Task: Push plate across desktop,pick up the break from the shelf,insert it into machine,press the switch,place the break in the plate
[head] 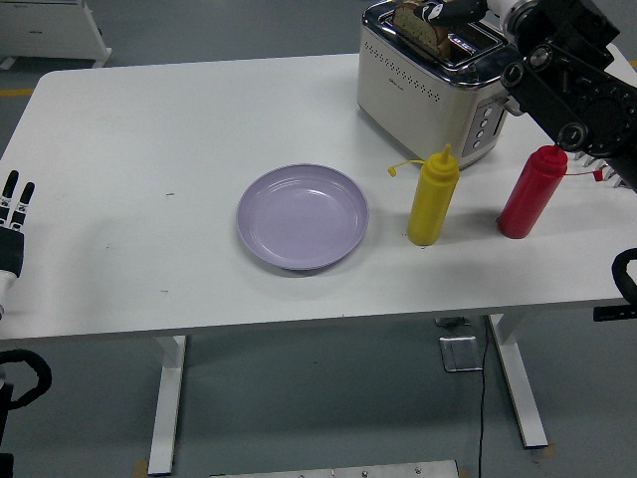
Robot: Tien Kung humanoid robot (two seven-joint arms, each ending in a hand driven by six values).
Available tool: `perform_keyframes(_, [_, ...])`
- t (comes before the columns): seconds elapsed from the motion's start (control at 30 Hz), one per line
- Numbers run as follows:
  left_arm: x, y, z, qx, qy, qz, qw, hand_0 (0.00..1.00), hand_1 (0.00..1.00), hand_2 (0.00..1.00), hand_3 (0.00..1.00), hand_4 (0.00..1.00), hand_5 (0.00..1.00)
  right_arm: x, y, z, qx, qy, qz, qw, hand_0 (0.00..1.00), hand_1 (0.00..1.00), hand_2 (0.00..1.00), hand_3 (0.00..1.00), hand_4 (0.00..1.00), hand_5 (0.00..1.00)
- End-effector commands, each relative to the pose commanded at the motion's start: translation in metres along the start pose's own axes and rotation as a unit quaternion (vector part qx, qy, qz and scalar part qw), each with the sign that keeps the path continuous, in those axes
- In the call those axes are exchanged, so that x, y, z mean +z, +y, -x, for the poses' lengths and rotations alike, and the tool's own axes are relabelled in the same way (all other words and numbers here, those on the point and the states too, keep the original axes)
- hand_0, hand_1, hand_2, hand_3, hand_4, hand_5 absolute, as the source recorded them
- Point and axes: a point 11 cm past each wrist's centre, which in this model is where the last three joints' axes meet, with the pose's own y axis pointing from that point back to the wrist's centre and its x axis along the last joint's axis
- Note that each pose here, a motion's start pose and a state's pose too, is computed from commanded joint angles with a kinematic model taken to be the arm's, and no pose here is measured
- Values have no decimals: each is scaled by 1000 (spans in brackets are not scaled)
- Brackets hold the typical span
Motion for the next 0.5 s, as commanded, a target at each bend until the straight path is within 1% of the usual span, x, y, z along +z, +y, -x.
perform_keyframes(0.03, [0,0,0,0,0,0,1000,861,864,925,842,588,998,-1,0,1,0,-1,0,1000,800,767,774,851,864,487])
perform_keyframes(0.2, [0,0,0,0,-1,-1,1000,861,864,925,842,588,998,-5,-1,5,-3,-2,0,1000,800,767,774,851,864,487])
perform_keyframes(0.23, [0,0,0,0,-1,-1,1000,861,862,926,842,586,998,-6,-2,6,-4,-2,0,1000,758,739,744,836,864,492])
perform_keyframes(0.4, [0,-1,2,-2,-1,-1,1000,861,862,926,842,586,998,-8,-4,12,-7,8,7,1000,758,739,744,836,864,492])
perform_keyframes(0.43, [0,-2,2,-3,-1,0,1000,861,863,925,842,586,998,-8,-5,13,-6,11,9,1000,688,685,687,781,862,493])
perform_keyframes(0.5, [0,-2,2,-3,-1,0,1000,861,863,925,842,586,998,-9,-6,15,-6,19,12,1000,688,685,687,781,862,493])
